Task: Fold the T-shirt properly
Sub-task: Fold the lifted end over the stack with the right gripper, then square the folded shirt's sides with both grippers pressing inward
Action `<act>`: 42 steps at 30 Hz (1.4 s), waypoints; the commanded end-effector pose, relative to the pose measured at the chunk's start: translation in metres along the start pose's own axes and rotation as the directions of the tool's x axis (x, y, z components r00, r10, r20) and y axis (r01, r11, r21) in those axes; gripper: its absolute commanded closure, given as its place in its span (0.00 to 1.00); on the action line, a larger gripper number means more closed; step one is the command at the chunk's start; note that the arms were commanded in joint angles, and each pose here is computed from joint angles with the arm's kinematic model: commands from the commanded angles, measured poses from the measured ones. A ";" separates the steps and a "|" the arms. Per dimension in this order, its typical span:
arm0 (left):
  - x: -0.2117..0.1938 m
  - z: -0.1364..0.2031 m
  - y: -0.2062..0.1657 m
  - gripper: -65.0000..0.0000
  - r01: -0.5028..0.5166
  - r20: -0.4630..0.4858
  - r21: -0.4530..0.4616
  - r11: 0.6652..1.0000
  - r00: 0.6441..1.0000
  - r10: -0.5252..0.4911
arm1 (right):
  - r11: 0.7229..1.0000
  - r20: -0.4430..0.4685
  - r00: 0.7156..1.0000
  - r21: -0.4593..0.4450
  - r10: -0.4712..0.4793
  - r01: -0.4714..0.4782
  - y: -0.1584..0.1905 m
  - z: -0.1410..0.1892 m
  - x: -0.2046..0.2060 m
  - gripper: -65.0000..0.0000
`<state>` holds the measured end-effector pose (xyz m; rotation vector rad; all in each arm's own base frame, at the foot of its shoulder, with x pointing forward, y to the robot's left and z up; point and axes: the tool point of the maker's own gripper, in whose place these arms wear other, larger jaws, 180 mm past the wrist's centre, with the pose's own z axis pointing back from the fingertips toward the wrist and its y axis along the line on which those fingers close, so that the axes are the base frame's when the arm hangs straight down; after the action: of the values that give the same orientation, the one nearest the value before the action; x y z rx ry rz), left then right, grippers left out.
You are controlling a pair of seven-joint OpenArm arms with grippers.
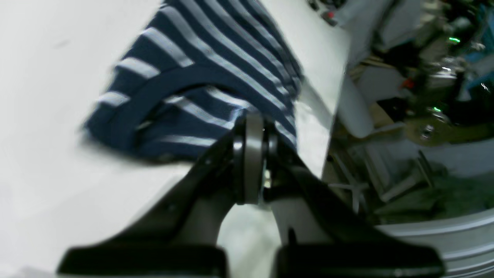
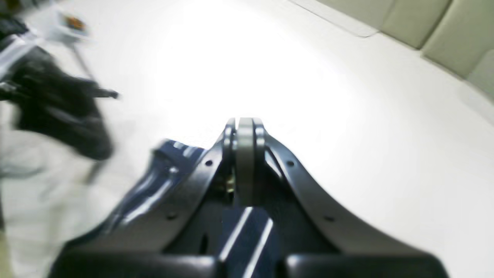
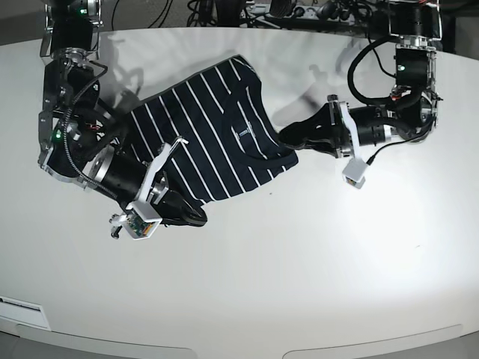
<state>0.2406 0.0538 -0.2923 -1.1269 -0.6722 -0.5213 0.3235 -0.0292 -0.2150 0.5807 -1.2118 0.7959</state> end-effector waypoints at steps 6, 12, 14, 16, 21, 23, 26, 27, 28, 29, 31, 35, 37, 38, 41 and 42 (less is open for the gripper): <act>-0.019 -0.064 -0.057 1.00 0.084 -0.118 -0.205 0.975 0.987 -0.110 | 0.999 -0.122 0.991 -0.019 0.045 -0.047 -0.041 -0.043 -0.030 1.00; -0.075 -0.110 -0.058 1.00 0.223 -0.356 -0.166 0.961 0.895 -0.269 | 0.998 -0.277 0.960 -0.027 0.042 -0.051 -0.080 -0.073 -0.064 1.00; -0.083 -0.113 -0.047 1.00 0.288 -0.394 -0.124 0.950 0.864 -0.313 | 0.999 -0.343 0.939 -0.024 0.028 -0.038 -0.086 -0.075 -0.084 1.00; -0.086 -0.113 -0.034 1.00 0.358 -0.417 -0.079 0.930 0.836 -0.357 | 1.000 -0.418 0.908 -0.017 0.001 -0.009 -0.086 -0.070 -0.113 1.00; -0.079 -0.087 0.019 1.00 0.503 -0.518 0.055 0.863 0.753 -0.406 | 1.000 -0.526 0.851 -0.006 -0.006 0.003 -0.077 -0.039 -0.162 1.00; -0.073 -0.071 0.038 1.00 0.533 -0.552 0.085 0.842 0.728 -0.406 | 1.000 -0.529 0.849 0.000 0.010 -0.012 -0.075 -0.024 -0.163 1.00; -0.066 -0.051 0.058 1.00 0.559 -0.585 0.117 0.821 0.707 -0.398 | 0.998 -0.557 0.830 -0.041 0.016 -0.046 -0.074 0.004 -0.164 1.00; -0.062 -0.046 0.065 1.00 0.568 -0.590 0.128 0.813 0.702 -0.398 | 0.997 -0.572 0.820 -0.055 0.020 -0.062 -0.072 0.013 -0.166 1.00; -0.057 -0.041 0.071 1.00 0.580 -0.589 0.141 0.803 0.701 -0.402 | 0.995 -0.581 0.814 -0.067 0.021 -0.074 -0.068 0.021 -0.167 1.00; -0.050 -0.038 0.077 1.00 0.593 -0.582 0.156 0.790 0.701 -0.412 | 0.994 -0.579 0.815 -0.078 0.022 -0.082 -0.063 0.026 -0.165 1.00; -0.033 -0.034 0.090 1.00 0.620 -0.552 0.188 0.761 0.708 -0.440 | 0.992 -0.568 0.823 -0.096 0.015 -0.084 -0.048 0.032 -0.162 1.00; -0.012 -0.039 0.107 1.00 0.616 -0.477 0.235 0.752 0.747 -0.463 | 0.992 -0.557 0.830 -0.097 0.012 -0.079 -0.013 0.042 -0.163 1.00; -0.009 -0.044 0.115 1.00 0.592 -0.436 0.256 0.764 0.777 -0.455 | 0.989 -0.547 0.837 -0.131 -0.012 -0.072 -0.002 0.046 -0.164 1.00; -0.009 -0.046 0.121 1.00 0.589 -0.427 0.268 0.762 0.782 -0.454 | 0.988 -0.535 0.844 -0.146 -0.033 -0.054 0.003 0.047 -0.163 1.00; -0.010 -0.053 0.137 1.00 0.575 -0.429 0.291 0.764 0.793 -0.433 | 0.984 -0.502 0.860 -0.181 -0.090 -0.002 0.011 0.048 -0.161 1.00; -0.010 -0.056 0.139 1.00 0.567 -0.427 0.293 0.769 0.798 -0.425 | 0.981 -0.493 0.863 -0.193 -0.109 0.014 0.012 0.048 -0.162 1.00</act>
<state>0.3423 0.0333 -0.3889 -0.5168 -0.8137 -0.9272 0.2546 -0.0944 -0.3692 0.2356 -0.7236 0.7084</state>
